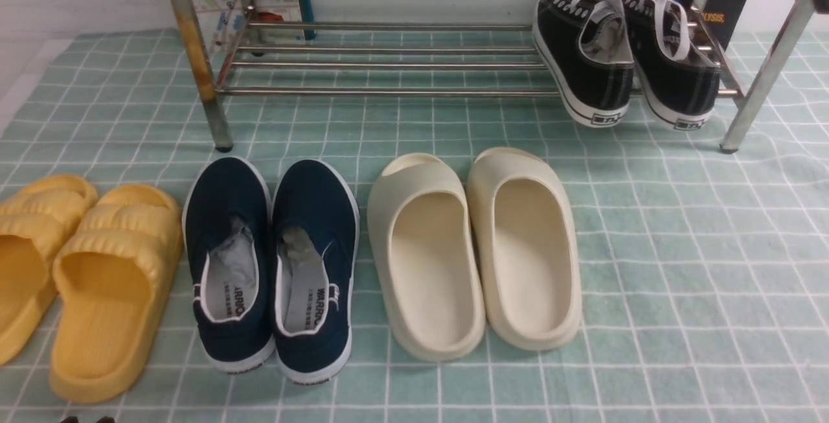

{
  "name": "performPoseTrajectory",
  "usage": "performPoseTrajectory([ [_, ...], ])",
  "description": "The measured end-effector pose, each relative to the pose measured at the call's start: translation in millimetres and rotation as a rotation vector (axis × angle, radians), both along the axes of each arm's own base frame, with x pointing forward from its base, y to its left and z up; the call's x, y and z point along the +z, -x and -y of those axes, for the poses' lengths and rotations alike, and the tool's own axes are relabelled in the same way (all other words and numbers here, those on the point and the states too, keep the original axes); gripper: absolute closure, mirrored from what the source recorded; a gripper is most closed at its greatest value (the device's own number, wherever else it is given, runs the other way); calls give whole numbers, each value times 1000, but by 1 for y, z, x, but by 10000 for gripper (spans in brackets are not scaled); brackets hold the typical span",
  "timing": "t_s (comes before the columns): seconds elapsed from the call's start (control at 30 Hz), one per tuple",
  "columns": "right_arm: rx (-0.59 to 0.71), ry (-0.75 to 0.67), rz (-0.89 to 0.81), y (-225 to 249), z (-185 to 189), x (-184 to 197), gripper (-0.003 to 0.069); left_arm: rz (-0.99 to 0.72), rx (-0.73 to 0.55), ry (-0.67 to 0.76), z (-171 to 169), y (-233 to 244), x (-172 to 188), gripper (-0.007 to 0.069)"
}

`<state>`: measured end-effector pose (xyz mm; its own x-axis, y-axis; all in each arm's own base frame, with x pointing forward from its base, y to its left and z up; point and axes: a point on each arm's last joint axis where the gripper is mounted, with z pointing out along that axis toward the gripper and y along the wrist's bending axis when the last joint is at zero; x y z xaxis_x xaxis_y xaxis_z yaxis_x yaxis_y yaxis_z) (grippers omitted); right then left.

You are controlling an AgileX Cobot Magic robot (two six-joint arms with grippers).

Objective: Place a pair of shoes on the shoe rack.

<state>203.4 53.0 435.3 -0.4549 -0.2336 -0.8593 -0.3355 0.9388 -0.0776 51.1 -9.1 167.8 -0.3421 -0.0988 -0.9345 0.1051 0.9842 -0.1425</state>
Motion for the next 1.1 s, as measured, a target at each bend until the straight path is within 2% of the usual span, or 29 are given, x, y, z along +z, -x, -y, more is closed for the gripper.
performPoseTrajectory([
  [0.13, -18, -57, 107, 47, 11, -44, 654, 0, 0, 0, 0, 0, 0, 386],
  [0.23, -38, -84, 180, 73, 19, -98, 654, 0, 0, 0, 0, 0, 0, 386],
  [0.27, -59, -78, 185, 78, 21, -117, 654, 0, 0, 0, 0, 0, 0, 386],
  [0.3, -46, -90, 205, 78, 21, -117, 654, 0, 0, 0, 0, 0, 0, 386],
  [0.4, -74, -105, 283, 94, 27, -185, 654, 0, 0, 0, 0, 0, 0, 386],
  [0.43, -75, -106, 288, 95, 27, -188, 654, 0, 0, 0, 0, 0, 0, 386],
  [0.53, -102, -124, 379, 107, 33, -230, 650, 0, 0, 0, 0, 0, 0, 386],
  [0.83, -104, -127, 364, 111, 34, -242, 644, -1, 0, 1, 0, 0, 0, 386],
  [0.97, -91, -135, 444, 121, 35, -235, 643, -1, 0, 1, 0, 0, 0, 386],
  [1.07, -112, -121, 621, 135, 41, -223, 639, 0, 0, 1, 0, 0, 0, 386],
  [1.1, -115, -118, 623, 135, 41, -223, 638, 0, 0, 1, 0, 0, 0, 386],
])
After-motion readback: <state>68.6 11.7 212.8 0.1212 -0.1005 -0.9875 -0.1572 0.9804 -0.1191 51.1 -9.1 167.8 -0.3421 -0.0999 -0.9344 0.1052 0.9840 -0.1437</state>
